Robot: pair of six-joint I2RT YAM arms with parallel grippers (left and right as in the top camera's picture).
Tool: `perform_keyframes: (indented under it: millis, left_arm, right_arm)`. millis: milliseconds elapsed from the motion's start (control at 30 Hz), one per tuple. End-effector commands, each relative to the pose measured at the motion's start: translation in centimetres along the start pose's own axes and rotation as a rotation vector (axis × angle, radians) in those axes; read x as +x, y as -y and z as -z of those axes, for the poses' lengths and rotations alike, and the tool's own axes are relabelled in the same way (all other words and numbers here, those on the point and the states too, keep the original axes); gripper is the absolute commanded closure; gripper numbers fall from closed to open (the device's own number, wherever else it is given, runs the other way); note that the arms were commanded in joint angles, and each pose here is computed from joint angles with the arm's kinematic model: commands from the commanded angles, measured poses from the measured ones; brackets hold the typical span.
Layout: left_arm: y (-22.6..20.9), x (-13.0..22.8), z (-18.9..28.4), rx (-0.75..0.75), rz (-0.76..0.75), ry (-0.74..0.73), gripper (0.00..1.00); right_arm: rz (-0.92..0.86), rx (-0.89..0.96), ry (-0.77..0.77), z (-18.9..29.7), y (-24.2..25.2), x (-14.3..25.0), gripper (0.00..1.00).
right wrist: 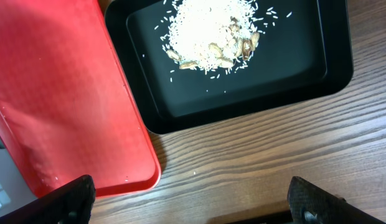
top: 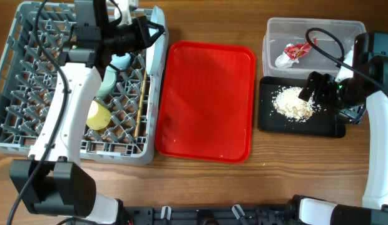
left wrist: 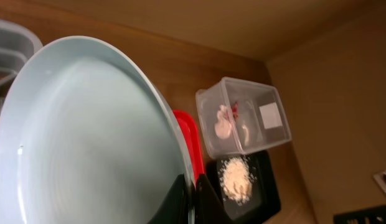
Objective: Sort waste into correct bins and load items into the dishwasher rack
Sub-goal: 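Lift the white plate with left gripper and stand it in the rack, then open left gripper to release the plate and withdraw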
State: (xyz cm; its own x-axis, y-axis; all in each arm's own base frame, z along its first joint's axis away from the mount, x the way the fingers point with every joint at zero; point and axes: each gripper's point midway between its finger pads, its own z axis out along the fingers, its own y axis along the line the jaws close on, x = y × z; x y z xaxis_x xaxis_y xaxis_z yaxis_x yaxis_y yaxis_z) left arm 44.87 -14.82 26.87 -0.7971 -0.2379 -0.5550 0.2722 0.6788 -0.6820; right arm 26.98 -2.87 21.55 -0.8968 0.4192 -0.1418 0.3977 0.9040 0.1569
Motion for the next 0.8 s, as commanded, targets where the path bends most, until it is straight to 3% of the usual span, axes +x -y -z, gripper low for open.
perform_keyframes:
  millis: [0,267,467,533,567,633,700,767]
  left_arm:
    - [0.2,0.5,-0.1,0.078,0.051,-0.053,0.96]
    - [-2.5,0.8,-1.2,0.057,0.106,-0.077,0.96]
    - [-8.2,0.5,-0.8,-0.123,0.172,-0.047,0.95]
    - [-9.8,0.2,-0.4,-0.186,0.185,-0.028,0.88]
    - [-10.3,-0.1,-0.1,-0.199,0.166,-0.019,0.71]
    - [-10.5,-0.3,0.2,-0.201,0.118,-0.016,0.56]
    - [-10.5,-0.5,0.5,-0.207,0.102,-0.009,0.34]
    - [-10.4,-0.8,0.9,-0.211,0.079,0.001,0.33]
  right_arm:
    - [0.017,0.007,0.036,0.9,0.2,-0.3,0.00]
    - [0.018,0.008,0.034,0.9,0.2,-0.2,0.00]
    - [0.018,0.007,0.034,0.9,0.2,-0.2,0.01]
    - [0.018,0.007,0.035,0.9,0.2,-0.2,0.00]
    - [0.018,0.006,0.038,0.9,0.2,-0.3,0.00]
    - [0.019,0.006,0.039,0.9,0.2,-0.3,0.00]
    - [0.019,0.005,0.045,0.9,0.1,-0.5,0.00]
    - [0.019,0.000,0.056,0.9,0.0,-0.7,0.00]
